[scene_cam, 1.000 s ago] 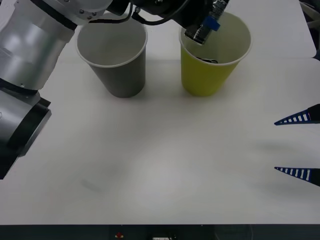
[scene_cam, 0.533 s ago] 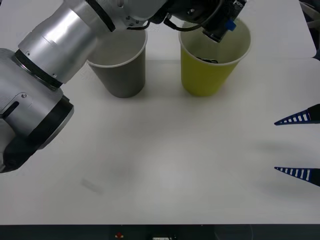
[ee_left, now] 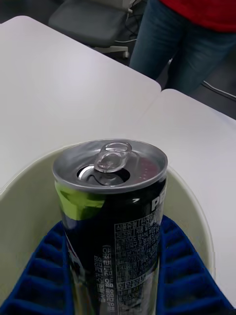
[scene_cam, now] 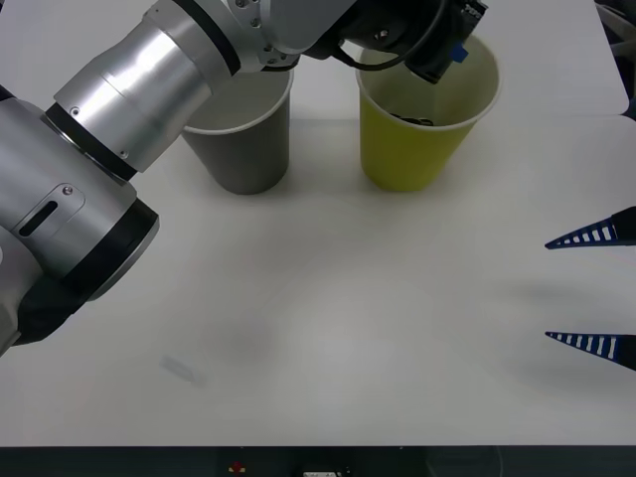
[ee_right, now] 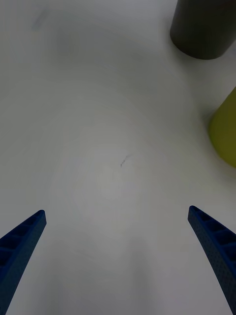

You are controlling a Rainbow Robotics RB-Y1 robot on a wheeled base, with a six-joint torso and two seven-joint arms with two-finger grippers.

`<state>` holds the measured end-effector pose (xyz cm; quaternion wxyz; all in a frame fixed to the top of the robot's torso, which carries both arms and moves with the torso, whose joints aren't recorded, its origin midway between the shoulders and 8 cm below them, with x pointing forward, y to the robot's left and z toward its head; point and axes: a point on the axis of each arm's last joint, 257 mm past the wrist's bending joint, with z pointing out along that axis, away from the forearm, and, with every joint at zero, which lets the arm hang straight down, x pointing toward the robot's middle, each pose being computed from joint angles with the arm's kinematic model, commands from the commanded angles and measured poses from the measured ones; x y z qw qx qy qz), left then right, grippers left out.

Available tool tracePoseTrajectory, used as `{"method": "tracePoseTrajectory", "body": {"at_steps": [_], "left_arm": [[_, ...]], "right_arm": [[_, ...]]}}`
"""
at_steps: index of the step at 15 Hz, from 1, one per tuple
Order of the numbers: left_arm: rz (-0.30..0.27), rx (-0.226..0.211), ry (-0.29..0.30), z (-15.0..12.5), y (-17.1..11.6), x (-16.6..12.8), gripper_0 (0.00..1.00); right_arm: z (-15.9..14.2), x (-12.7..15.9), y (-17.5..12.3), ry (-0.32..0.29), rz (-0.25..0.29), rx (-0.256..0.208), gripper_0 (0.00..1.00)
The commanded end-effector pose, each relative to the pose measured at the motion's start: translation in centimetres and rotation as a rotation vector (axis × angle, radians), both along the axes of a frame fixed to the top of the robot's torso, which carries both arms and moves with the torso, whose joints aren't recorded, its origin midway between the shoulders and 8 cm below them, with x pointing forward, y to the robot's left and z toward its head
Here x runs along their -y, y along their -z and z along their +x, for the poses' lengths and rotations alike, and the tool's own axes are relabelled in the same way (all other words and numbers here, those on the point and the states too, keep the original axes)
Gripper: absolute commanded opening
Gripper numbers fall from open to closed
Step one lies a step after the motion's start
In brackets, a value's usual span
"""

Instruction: Put the can into the green bin and the plastic bottle into the gray bin

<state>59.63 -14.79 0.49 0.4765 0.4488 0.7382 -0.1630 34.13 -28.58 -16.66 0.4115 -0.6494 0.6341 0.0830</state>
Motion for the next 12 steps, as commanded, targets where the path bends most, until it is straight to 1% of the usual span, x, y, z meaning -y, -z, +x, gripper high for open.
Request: {"method": "tracePoseTrajectory", "body": {"at_steps": [1, 2, 3, 4, 7, 8, 9, 11, 12], "left_arm": [[0.047, 0.013, 0.014, 0.0, 0.5, -0.6, 1.0], [0.066, 0.017, 0.02, 0.0, 0.8, -0.9, 1.0], [0.069, 0.012, 0.023, -0.1, 0.8, -1.1, 1.0], [0.066, 0.01, 0.022, 0.0, 0.7, -1.2, 1.0], [0.056, 0.026, 0.033, -0.1, 0.0, -1.9, 1.0], [0.048, 0.034, 0.045, -0.1, 0.0, -2.7, 1.0], [0.046, 0.051, 0.057, -0.2, -0.1, -3.4, 1.0], [0.018, 0.044, 0.089, -0.9, 0.2, -5.5, 1.0], [0.011, 0.037, 0.106, -1.3, -0.1, -6.5, 1.0]], "right_arm": [[0.0, 0.0, 0.0, 0.0, 0.0, 0.0, 1.0], [0.0, 0.0, 0.0, 0.0, 0.0, 0.0, 1.0], [0.0, 0.0, 0.0, 0.0, 0.0, 0.0, 1.0], [0.0, 0.0, 0.0, 0.0, 0.0, 0.0, 1.0], [0.0, 0.0, 0.0, 0.0, 0.0, 0.0, 1.0], [0.0, 0.0, 0.0, 0.0, 0.0, 0.0, 1.0], [0.0, 0.0, 0.0, 0.0, 0.0, 0.0, 1.0], [0.0, 0.0, 0.0, 0.0, 0.0, 0.0, 1.0], [0.0, 0.0, 0.0, 0.0, 0.0, 0.0, 1.0]]}}
